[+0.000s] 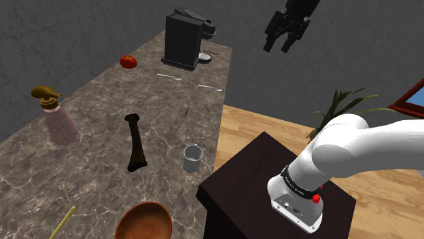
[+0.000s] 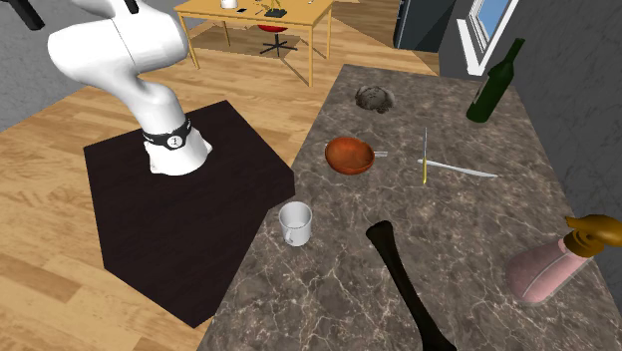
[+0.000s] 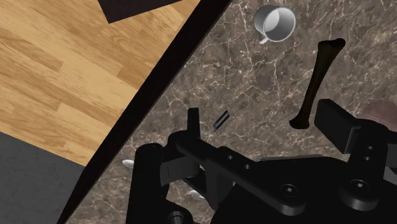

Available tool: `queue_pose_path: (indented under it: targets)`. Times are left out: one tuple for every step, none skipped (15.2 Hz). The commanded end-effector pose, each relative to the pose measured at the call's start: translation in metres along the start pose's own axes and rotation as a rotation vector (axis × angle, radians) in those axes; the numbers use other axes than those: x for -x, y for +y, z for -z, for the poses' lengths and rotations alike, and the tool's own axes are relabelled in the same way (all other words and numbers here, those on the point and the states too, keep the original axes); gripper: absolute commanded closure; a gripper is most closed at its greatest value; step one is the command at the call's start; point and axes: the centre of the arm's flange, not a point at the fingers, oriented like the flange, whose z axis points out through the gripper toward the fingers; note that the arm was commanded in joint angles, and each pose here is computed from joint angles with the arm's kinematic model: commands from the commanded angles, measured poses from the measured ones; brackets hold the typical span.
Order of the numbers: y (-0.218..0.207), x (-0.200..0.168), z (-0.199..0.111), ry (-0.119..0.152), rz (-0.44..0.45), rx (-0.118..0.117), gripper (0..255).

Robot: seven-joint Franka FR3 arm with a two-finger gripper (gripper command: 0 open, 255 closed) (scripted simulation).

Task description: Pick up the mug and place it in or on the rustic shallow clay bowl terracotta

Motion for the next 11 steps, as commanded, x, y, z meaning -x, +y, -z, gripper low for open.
queue_pose_path:
  targets:
    - [0.000, 0.000, 0.000, 0.000, 0.000, 0.000, 0]
    - [-0.007, -0.001, -0.012, -0.003, 0.001, 0.003, 0]
    - [-0.014, -0.002, -0.023, -0.006, 0.003, 0.006, 0]
    - [-0.021, -0.004, -0.035, -0.009, 0.004, 0.009, 0]
    - [-0.027, -0.005, -0.046, -0.012, 0.005, 0.012, 0]
    - [-0.034, -0.006, -0.058, -0.015, 0.006, 0.015, 0]
    - [-0.041, -0.007, -0.069, -0.018, 0.008, 0.018, 0]
    - [-0.048, -0.008, -0.081, -0.020, 0.009, 0.021, 0]
    - [-0.054, -0.009, -0.093, -0.023, 0.010, 0.025, 0]
    - [-0.061, -0.009, -0.104, -0.026, 0.011, 0.028, 0]
    - [-0.067, -0.010, -0.116, -0.029, 0.013, 0.031, 0]
